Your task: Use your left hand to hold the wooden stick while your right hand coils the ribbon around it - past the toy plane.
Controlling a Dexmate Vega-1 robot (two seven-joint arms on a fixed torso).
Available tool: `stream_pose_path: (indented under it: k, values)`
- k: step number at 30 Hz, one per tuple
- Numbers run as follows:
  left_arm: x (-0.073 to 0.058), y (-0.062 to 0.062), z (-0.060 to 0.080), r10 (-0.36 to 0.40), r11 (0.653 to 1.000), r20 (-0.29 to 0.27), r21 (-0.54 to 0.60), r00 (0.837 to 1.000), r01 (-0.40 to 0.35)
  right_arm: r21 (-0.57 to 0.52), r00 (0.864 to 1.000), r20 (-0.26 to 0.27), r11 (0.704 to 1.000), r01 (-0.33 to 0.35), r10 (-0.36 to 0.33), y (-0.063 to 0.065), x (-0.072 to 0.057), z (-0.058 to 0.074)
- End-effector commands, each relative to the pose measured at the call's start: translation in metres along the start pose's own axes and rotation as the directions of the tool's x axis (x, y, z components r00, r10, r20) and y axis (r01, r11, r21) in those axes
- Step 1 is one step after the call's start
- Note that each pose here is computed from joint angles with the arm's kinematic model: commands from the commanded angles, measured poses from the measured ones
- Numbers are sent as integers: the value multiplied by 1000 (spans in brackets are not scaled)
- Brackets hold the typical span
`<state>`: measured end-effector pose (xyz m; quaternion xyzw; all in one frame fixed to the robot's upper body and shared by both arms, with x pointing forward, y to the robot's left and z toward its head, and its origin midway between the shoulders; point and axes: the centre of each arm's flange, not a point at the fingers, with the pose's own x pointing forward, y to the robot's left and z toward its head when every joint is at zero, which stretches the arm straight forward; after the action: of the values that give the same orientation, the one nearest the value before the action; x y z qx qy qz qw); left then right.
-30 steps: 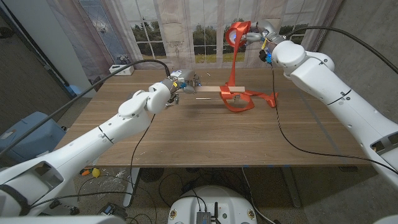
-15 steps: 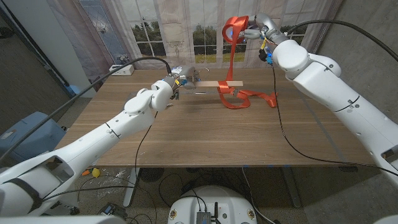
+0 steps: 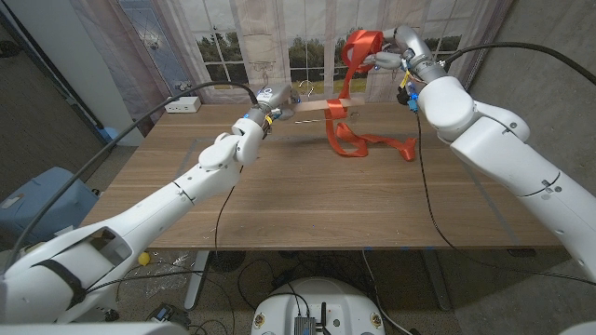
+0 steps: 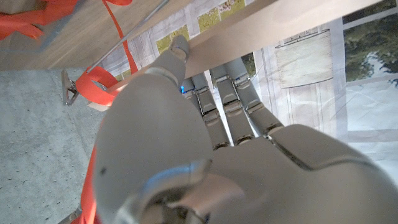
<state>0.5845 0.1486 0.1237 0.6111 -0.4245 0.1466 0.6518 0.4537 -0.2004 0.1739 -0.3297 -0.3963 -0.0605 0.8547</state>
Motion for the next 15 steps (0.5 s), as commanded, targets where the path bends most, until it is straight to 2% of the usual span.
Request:
stream_pose_path:
  k: [1,15]
  values:
    - [13,2,6,159,987,-7,5,987,-159,10,999,-24,1000,24,-24,1,-35,-5]
    - [20,12,12,285,958,3,-7,958,-285,39,996,-85,999,-2,5,11,-66,-18]
